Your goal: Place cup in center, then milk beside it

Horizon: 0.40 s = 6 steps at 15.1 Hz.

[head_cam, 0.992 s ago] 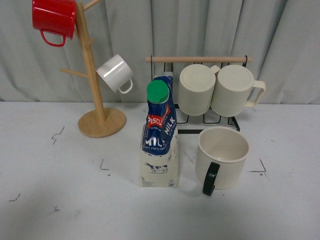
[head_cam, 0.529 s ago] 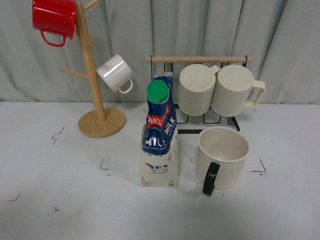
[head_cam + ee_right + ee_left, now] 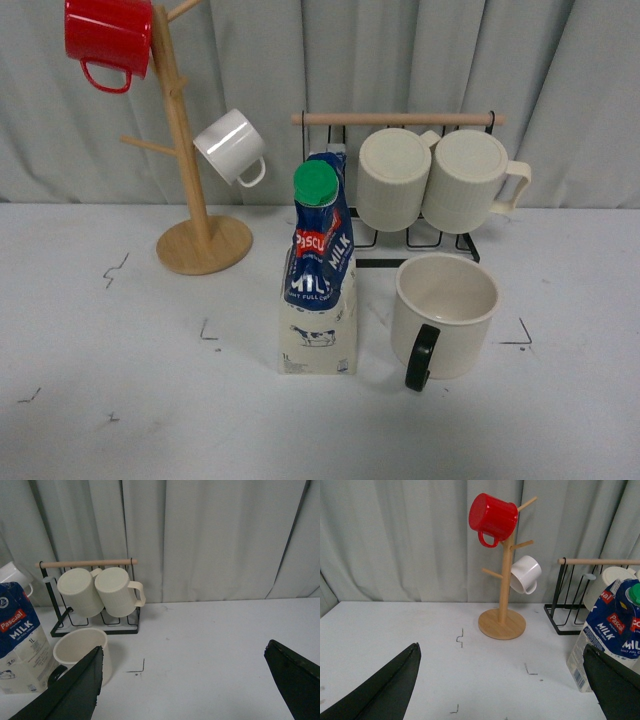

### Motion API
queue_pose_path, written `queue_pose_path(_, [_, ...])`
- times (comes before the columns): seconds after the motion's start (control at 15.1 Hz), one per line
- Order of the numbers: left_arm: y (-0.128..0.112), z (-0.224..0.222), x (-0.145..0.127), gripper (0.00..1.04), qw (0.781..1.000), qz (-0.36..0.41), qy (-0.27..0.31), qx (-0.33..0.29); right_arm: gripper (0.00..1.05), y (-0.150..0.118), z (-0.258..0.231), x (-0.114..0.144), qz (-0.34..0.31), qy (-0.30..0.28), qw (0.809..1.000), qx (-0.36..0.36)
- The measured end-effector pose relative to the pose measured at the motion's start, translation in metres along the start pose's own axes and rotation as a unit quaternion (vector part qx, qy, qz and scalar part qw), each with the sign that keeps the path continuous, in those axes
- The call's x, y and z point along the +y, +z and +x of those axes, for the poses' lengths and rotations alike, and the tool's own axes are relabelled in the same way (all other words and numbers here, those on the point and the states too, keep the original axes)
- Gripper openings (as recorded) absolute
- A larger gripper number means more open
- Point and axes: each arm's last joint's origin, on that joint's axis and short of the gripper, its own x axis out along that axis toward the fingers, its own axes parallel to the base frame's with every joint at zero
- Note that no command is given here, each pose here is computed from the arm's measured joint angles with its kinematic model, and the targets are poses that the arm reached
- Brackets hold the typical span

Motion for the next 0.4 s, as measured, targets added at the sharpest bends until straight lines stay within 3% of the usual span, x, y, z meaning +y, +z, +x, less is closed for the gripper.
queue_pose_path(0.4, [0.0000,0.0000,0.0000,0.98,1.000,0.000,0.000,0.000,0.98,0.0000,0.0000,0.0000,0.000,0.000,1.000,0.000])
